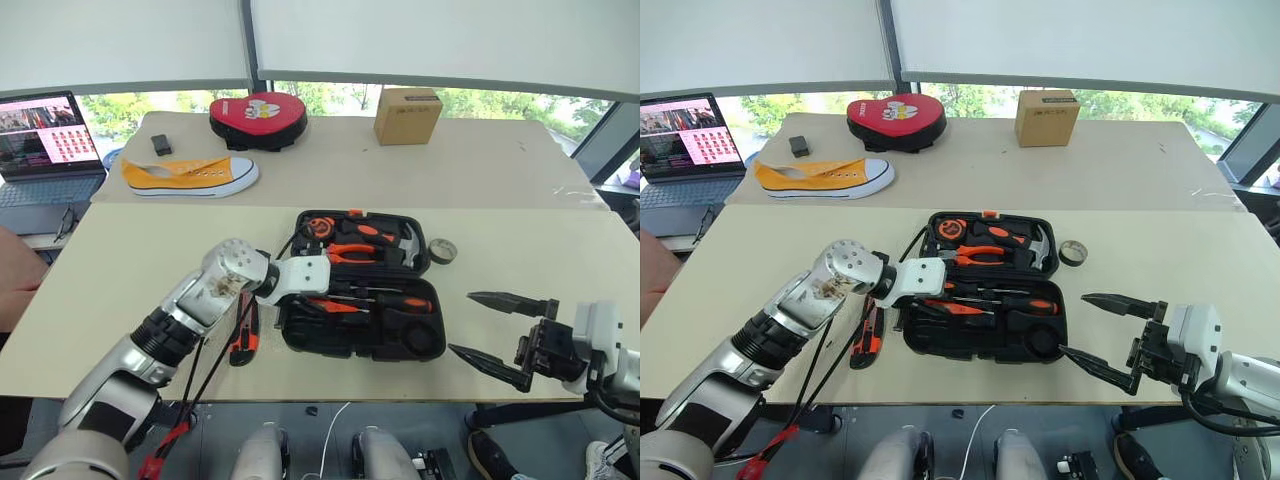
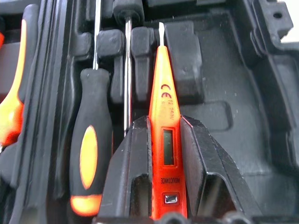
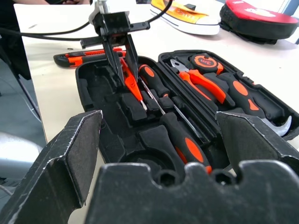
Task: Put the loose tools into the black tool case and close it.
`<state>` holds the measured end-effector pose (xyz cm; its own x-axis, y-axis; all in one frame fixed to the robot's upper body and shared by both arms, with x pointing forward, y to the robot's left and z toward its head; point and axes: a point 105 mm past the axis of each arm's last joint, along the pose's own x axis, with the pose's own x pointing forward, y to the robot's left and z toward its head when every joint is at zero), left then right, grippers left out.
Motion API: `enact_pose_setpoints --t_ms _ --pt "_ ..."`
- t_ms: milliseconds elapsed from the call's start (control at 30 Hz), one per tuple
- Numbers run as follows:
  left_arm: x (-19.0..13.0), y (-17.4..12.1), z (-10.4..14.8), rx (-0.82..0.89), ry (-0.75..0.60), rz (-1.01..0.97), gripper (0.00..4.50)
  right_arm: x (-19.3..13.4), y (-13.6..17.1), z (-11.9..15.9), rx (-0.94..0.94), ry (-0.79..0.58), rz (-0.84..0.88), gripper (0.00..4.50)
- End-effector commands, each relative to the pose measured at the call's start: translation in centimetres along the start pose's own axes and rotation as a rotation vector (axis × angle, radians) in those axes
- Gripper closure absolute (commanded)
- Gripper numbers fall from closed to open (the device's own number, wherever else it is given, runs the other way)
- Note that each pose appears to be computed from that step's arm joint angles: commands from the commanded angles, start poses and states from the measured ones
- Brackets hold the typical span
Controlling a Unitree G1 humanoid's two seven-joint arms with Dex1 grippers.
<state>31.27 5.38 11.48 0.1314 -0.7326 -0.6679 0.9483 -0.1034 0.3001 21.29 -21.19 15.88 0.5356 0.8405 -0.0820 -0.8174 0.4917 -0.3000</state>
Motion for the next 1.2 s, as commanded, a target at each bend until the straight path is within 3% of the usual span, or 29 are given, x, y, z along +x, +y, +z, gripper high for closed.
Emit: enact_pose_setpoints --t_ms 33,433,500,533,700,800,900,1000,1200 --pt "0.5 0.0 0.1 0.002 0.017 -0.009 4.07 0.3 0.0 1.3 -0.025 -0.038 0.005 0.0" --pt "1.4 0.3 -0.2 -0.057 0.008 0.014 4.07 0.8 0.2 1.2 -0.003 -0.04 0.018 0.0" --pt "1.2 0.5 0.9 -0.059 -0.065 0.021 3.07 0.9 0.3 1.1 0.003 -0.041 0.02 0.0" --pt "0.9 0.6 1.6 -0.05 -0.104 0.022 2.88 1.0 0.3 1.1 0.006 -0.041 0.02 0.0" --pt "-0.9 1.5 4.7 -0.001 -0.305 0.079 1.01 1.1 0.5 1.0 0.018 -0.044 0.025 0.0" --pt "-2.3 1.4 4.7 -0.029 -0.354 0.092 1.01 1.1 0.6 0.9 0.024 -0.043 0.023 0.0" --pt "-2.9 1.3 3.0 -0.07 -0.351 0.117 1.01 1.1 0.7 0.7 0.028 -0.042 0.019 0.0" --pt "-2.7 0.7 1.3 -0.083 -0.346 0.109 1.7 1.1 0.7 0.6 0.03 -0.045 0.014 0.0" --pt "-0.8 0.4 -0.5 -0.088 -0.316 0.139 3.95 1.2 0.5 0.7 0.013 -0.05 0.0 0.0"
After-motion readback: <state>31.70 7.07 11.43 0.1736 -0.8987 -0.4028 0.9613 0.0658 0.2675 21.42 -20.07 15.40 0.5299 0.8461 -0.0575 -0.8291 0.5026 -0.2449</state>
